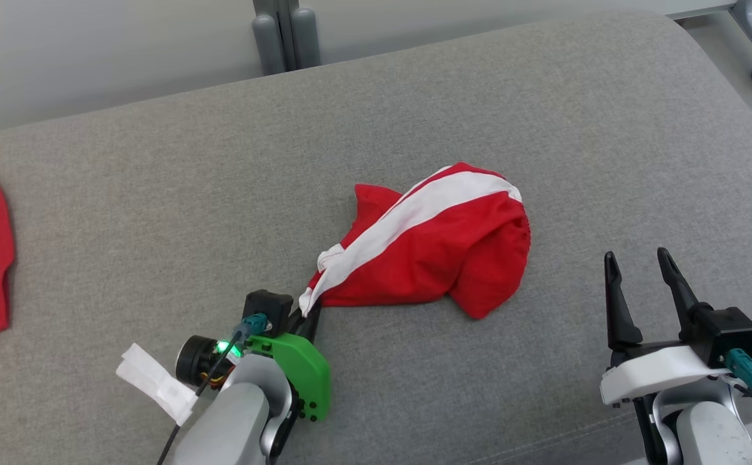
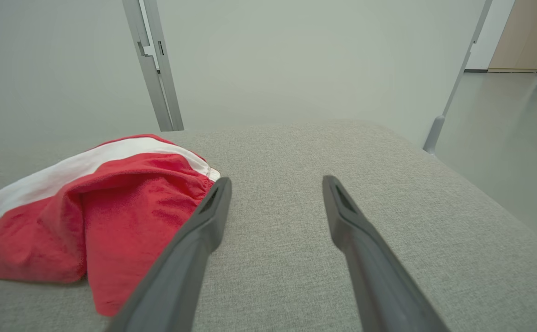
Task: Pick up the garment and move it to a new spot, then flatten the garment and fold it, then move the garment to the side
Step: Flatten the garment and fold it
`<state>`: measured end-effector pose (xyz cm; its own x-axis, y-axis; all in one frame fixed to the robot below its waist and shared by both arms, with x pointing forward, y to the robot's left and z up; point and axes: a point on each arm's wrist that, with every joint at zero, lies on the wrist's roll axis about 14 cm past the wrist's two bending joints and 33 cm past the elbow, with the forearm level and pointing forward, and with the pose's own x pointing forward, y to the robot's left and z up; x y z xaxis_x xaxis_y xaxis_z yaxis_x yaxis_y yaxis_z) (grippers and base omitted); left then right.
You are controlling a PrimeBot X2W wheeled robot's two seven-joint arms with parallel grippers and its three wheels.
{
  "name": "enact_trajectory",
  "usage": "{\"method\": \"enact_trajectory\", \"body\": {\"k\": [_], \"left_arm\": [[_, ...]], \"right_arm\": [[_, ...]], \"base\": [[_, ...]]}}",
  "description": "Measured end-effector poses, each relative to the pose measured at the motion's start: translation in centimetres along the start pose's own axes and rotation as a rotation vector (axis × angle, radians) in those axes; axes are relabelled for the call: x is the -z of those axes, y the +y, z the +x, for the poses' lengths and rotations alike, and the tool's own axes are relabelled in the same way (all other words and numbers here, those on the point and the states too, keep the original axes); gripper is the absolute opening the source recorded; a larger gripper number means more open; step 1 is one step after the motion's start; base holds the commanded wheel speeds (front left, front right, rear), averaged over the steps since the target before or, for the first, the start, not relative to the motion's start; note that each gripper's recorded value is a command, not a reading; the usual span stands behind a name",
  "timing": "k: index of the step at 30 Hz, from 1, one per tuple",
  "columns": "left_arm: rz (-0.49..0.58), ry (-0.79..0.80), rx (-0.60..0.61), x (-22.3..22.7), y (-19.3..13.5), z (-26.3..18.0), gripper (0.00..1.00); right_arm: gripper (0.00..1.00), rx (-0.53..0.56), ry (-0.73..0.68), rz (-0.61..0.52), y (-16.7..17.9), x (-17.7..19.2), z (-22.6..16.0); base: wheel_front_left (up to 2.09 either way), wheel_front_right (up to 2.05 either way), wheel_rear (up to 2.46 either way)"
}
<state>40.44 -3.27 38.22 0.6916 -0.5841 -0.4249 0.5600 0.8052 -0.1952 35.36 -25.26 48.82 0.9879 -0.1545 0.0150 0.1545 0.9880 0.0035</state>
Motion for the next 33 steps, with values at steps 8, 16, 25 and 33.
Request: {"method": "enact_trajectory", "body": {"k": [8,16,25,33], "left_arm": [[-0.011,-0.206,-0.068,-5.0,1.3,-1.1,0.00],[-0.039,-0.250,-0.219,-5.5,5.6,-4.9,0.00],[-0.118,-0.073,-0.329,1.0,8.5,-6.8,0.00],[-0.167,-0.103,-0.358,1.3,9.1,-6.7,0.68]], "right_arm": [[1.00,-0.019,-0.014,0.011,0.6,-0.4,-0.1],[1.00,-0.027,-0.031,0.018,0.9,-0.9,-0.4],[1.00,-0.019,-0.005,0.016,0.6,-0.1,-0.4],[1.00,0.008,0.008,0.007,-0.3,0.3,-0.6]], "base": [[0.00,0.00,0.00],[0.00,0.00,0.00],[0.00,0.00,0.00],[0.00,0.00,0.00]]}}
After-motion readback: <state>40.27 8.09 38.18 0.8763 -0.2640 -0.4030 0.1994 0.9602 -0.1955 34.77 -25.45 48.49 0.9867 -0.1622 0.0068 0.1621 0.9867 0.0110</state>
